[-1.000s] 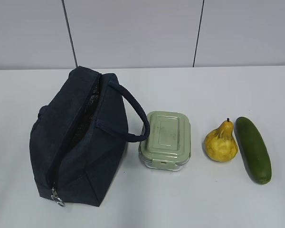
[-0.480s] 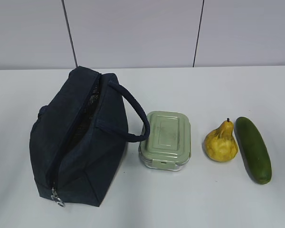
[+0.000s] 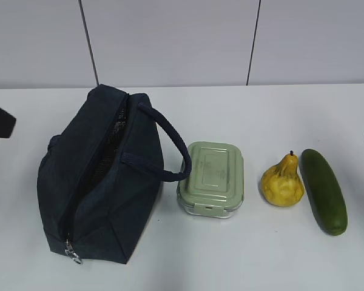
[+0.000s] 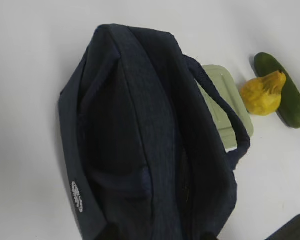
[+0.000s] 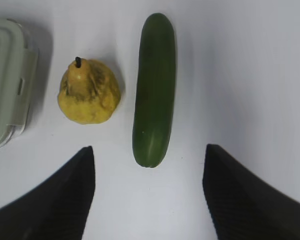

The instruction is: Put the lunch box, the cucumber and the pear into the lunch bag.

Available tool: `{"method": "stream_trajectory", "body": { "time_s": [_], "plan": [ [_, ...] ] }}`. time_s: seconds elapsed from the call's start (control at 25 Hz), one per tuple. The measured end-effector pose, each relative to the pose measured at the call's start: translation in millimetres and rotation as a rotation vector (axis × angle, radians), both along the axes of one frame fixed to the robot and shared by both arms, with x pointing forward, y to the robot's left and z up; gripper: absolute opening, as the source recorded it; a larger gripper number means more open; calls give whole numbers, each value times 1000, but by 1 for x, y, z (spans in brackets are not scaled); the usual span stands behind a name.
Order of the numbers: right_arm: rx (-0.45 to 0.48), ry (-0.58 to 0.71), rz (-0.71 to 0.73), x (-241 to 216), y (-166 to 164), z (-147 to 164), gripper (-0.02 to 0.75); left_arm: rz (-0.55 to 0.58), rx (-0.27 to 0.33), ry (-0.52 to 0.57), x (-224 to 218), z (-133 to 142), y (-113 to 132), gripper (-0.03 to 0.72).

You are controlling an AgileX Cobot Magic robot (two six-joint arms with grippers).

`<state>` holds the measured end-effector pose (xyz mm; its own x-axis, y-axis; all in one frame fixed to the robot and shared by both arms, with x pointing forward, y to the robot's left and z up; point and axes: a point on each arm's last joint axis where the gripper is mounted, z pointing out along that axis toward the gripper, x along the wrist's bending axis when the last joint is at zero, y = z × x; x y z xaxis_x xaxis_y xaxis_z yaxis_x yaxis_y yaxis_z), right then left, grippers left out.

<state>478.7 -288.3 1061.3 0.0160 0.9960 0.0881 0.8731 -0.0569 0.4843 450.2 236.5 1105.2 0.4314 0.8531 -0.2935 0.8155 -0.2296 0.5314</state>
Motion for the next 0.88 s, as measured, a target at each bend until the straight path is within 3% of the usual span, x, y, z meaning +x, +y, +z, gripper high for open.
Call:
{"method": "stream_trajectory", "body": {
  "time_s": [0.4,0.88],
  "plan": [
    [-17,189,27,49,1,-48,517,-11,58,10,31,-2,0,298],
    [-48,249,54,109,0,-84,519,0,61,-10,34,-2,0,298]
  ]
}}
